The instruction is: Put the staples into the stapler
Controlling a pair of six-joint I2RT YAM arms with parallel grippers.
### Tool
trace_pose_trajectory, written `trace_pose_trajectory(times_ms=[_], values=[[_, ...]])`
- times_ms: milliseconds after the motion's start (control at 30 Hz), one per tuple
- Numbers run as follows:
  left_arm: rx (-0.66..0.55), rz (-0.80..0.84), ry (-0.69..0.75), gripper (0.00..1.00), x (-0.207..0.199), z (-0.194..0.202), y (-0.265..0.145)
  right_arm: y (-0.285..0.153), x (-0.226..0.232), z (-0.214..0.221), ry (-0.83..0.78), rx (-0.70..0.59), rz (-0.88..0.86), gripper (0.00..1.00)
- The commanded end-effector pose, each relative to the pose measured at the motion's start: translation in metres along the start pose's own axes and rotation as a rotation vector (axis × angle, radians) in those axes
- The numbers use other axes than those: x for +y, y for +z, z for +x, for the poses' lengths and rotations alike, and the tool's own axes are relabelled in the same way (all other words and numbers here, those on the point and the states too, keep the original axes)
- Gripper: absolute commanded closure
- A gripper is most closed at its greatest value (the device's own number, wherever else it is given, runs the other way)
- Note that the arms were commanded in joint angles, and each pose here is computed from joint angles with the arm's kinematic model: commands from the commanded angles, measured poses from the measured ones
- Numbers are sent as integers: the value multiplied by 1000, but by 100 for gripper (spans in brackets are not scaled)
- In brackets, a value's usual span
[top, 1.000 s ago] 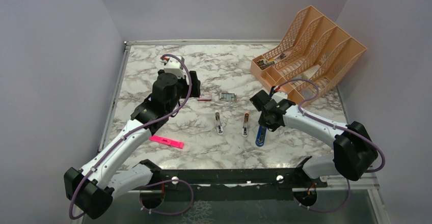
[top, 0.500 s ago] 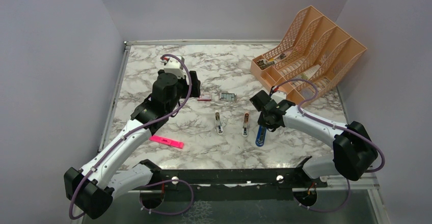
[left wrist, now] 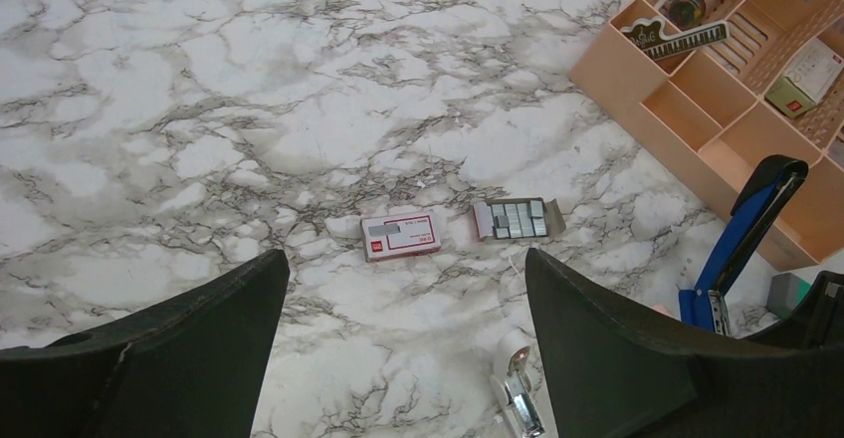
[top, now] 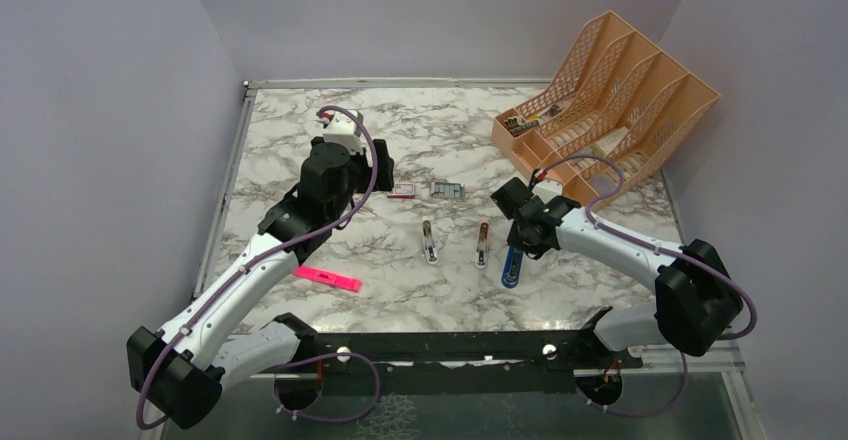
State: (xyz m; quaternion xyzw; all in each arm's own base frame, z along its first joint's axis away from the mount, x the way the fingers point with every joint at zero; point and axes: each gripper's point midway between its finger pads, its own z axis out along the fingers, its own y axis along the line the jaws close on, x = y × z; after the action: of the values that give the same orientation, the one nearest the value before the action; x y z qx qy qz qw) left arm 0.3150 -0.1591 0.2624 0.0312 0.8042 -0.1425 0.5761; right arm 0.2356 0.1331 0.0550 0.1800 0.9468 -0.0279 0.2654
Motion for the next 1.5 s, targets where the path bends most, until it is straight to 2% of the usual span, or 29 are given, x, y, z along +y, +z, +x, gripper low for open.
trace_pose_trajectory(times_ms=[0,1467], values=[[-10,27,-11,11,-6,-6,-1,-6,-5,-10,13,-36,15,80],[2,24,-14,11,-5,-1,0,7,1,3,-25,10,-4,80]])
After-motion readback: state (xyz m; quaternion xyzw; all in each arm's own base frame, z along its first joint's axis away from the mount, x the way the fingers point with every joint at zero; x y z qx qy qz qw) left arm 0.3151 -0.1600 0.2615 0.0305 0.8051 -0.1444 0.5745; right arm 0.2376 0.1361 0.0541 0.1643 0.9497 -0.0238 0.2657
